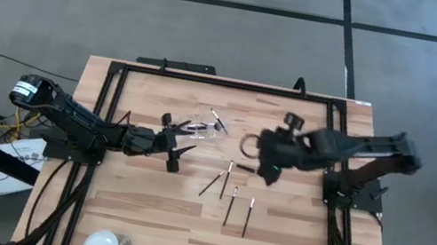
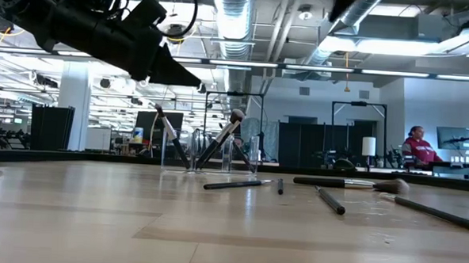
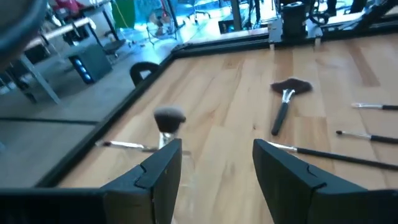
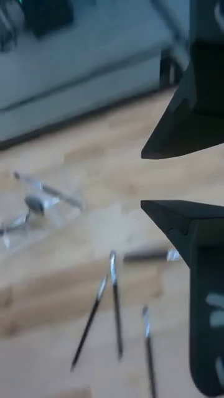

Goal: Put items in baskets/containers
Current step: Put the black highlighter brush into the transparent organizer

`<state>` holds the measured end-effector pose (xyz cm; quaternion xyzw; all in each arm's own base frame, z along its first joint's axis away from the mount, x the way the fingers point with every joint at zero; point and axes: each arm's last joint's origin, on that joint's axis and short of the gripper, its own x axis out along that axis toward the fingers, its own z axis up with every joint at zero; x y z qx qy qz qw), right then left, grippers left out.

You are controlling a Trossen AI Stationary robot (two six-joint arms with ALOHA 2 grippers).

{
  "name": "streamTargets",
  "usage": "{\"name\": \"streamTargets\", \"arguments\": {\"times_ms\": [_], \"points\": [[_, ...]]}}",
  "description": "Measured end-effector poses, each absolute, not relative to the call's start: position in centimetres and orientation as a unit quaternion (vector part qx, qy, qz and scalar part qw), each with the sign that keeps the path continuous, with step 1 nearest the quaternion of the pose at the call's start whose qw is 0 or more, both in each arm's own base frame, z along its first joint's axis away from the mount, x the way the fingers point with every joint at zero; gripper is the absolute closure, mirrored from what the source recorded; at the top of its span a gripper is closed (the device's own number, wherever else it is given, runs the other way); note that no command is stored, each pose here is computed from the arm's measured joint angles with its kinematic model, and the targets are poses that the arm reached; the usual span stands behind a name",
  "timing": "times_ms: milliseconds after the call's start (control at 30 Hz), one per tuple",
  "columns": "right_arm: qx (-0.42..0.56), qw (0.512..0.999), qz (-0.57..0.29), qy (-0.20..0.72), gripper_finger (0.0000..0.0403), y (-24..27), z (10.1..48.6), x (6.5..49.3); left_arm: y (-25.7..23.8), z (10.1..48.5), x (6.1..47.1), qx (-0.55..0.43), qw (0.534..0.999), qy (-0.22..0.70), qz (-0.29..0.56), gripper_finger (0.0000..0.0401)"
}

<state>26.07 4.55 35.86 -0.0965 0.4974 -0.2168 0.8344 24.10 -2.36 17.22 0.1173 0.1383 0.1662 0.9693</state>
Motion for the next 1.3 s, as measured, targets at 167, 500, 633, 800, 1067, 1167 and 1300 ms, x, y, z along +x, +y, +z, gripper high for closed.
{"name": "streamTargets", "arguments": {"times_ms": [167,500,633,800,1067,1167,1300], "points": [[-0.01,0.902,-0.154,0.404,0.0307,5.2,29.1,22.9,-2.6,17.0,24.1,0.11,0.975,0.147,0.127,0.0206],[0.025,0.949,-0.13,0.285,0.0304,3.4,18.8,21.2,-2.8,17.0,24.2,0.104,0.981,0.143,0.083,0.0206],[0.051,0.931,-0.149,0.329,0.028,2.3,16.7,21.6,-2.8,17.0,24.2,0.104,0.981,0.143,0.083,0.0206],[0.049,0.908,-0.147,0.39,0.0227,1.9,13.8,22.6,-2.8,17.0,24.2,0.103,0.981,0.141,0.083,0.0206],[0.002,0.886,-0.132,0.444,0.0185,2.5,10.1,23.6,-2.8,17.1,24.2,0.103,0.981,0.14,0.084,0.0206],[0.005,0.885,-0.14,0.445,0.0194,2.4,9.3,24.0,-2.8,17.1,24.2,0.103,0.981,0.139,0.084,0.0206],[0.011,0.888,-0.143,0.438,0.0237,2.5,8.7,24.4,-2.8,17.1,24.2,0.096,0.982,0.138,0.085,0.0206]]}}
